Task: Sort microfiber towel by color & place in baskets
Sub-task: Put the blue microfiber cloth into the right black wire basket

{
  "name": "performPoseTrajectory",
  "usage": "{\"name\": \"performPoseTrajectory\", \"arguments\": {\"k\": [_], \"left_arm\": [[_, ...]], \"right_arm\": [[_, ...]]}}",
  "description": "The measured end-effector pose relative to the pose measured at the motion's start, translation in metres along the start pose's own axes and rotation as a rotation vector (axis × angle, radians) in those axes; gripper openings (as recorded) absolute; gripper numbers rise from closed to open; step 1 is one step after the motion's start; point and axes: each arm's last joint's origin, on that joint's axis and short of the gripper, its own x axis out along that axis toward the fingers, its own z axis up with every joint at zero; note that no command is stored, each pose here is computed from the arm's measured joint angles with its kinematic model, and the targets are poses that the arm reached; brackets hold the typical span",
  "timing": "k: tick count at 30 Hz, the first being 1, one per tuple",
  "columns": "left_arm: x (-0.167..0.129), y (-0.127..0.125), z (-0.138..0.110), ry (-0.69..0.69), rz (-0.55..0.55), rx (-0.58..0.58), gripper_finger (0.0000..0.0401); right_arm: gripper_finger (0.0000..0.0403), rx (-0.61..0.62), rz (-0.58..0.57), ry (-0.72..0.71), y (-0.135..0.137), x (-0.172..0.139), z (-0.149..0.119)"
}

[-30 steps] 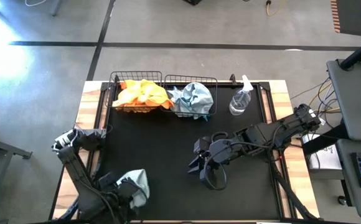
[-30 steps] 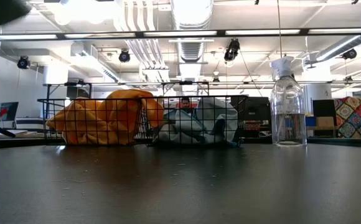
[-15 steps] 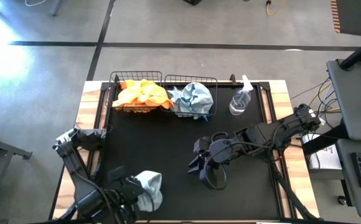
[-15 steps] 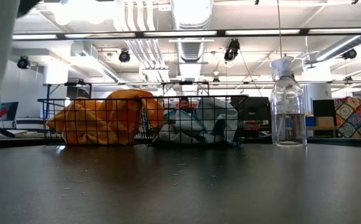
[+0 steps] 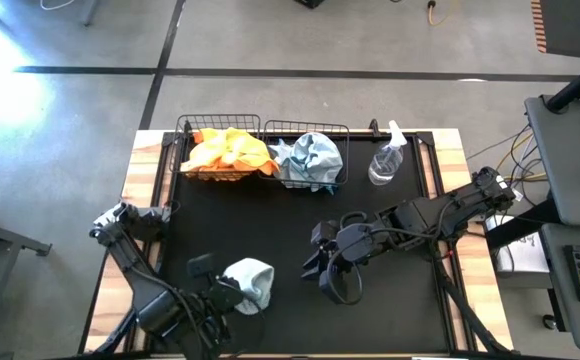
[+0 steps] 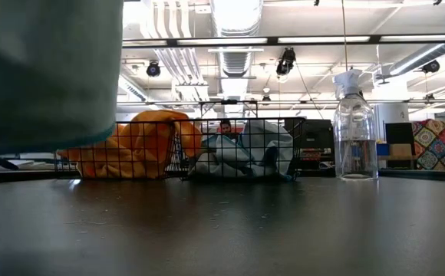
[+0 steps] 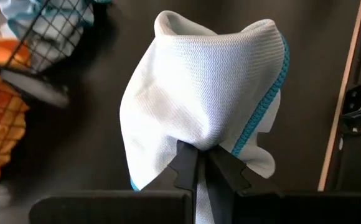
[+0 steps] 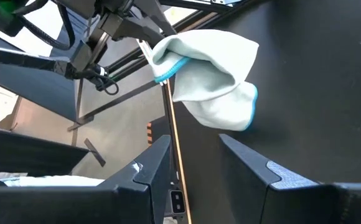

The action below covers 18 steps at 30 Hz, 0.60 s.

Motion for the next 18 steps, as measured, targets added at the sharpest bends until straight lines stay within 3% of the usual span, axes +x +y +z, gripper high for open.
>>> {"name": "performPoseTrajectory", "arguments": {"k": [18], "left_arm": [[-0.012, 0.027, 0.049, -0.084, -0.025, 0.159, 0.0002]], "right_arm": [[0.0123, 0.0, 0.011, -0.013, 0.002, -0.001, 0.002]]}}
